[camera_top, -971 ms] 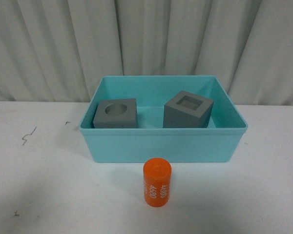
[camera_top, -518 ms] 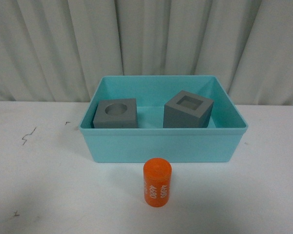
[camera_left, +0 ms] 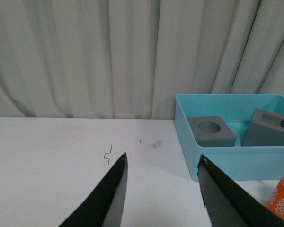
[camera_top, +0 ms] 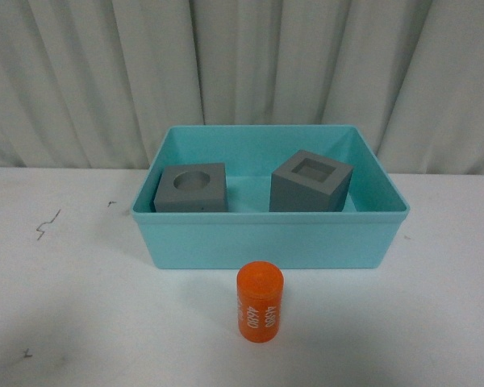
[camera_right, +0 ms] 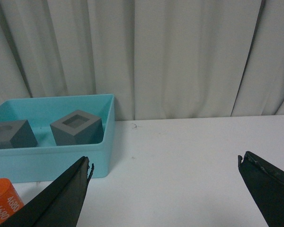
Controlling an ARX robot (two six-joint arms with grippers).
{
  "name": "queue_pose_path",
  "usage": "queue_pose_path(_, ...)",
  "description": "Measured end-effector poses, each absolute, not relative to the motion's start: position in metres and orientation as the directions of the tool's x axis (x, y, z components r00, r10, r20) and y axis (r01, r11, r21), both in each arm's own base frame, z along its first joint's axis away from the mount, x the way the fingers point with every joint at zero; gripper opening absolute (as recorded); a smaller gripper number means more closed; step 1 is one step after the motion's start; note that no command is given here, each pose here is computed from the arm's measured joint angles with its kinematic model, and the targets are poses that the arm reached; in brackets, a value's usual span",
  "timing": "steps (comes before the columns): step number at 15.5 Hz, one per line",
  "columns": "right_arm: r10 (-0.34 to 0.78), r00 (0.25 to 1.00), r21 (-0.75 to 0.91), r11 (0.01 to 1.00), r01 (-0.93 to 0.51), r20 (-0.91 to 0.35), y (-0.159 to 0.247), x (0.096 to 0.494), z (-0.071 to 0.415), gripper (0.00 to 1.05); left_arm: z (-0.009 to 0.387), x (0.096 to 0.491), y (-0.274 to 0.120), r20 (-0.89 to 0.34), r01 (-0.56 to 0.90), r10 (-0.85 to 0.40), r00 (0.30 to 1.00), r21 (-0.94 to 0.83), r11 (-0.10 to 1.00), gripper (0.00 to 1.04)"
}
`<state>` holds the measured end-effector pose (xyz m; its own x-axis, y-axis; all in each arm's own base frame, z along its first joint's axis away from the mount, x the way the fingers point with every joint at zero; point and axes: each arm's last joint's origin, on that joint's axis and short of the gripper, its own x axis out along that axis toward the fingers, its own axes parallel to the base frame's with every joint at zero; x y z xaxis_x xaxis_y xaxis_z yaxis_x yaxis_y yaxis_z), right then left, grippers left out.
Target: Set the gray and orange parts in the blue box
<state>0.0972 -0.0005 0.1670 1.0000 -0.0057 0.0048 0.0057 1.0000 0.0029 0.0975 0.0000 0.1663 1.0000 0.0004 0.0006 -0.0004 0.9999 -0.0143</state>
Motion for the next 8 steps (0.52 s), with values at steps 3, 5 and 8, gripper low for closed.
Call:
queue_pose_path(3, 0.01, 1.0, -0.004, 1.0, -0.01, -0.027, -0.001, 0.097, 0.166, 0.98, 0.166, 0.097, 0.0, 0.001, 0.0, 0.0, 1.0, -0.014, 1.0, 0.97)
queue_pose_path(5, 0.1, 0.984, -0.004, 0.995, -0.101, -0.15, -0.001, 0.11, 0.172, 0.98, 0.166, 0.097, 0.0, 0.001, 0.0, 0.0, 1.0, -0.014, 1.0, 0.98)
queue_pose_path(8, 0.18, 0.979, 0.01, 0.984, -0.18, -0.094, 0.009, 0.146, 0.207, 0.98, 0.166, 0.097, 0.0, 0.001, 0.0, 0.0, 1.0, -0.014, 1.0, 0.98)
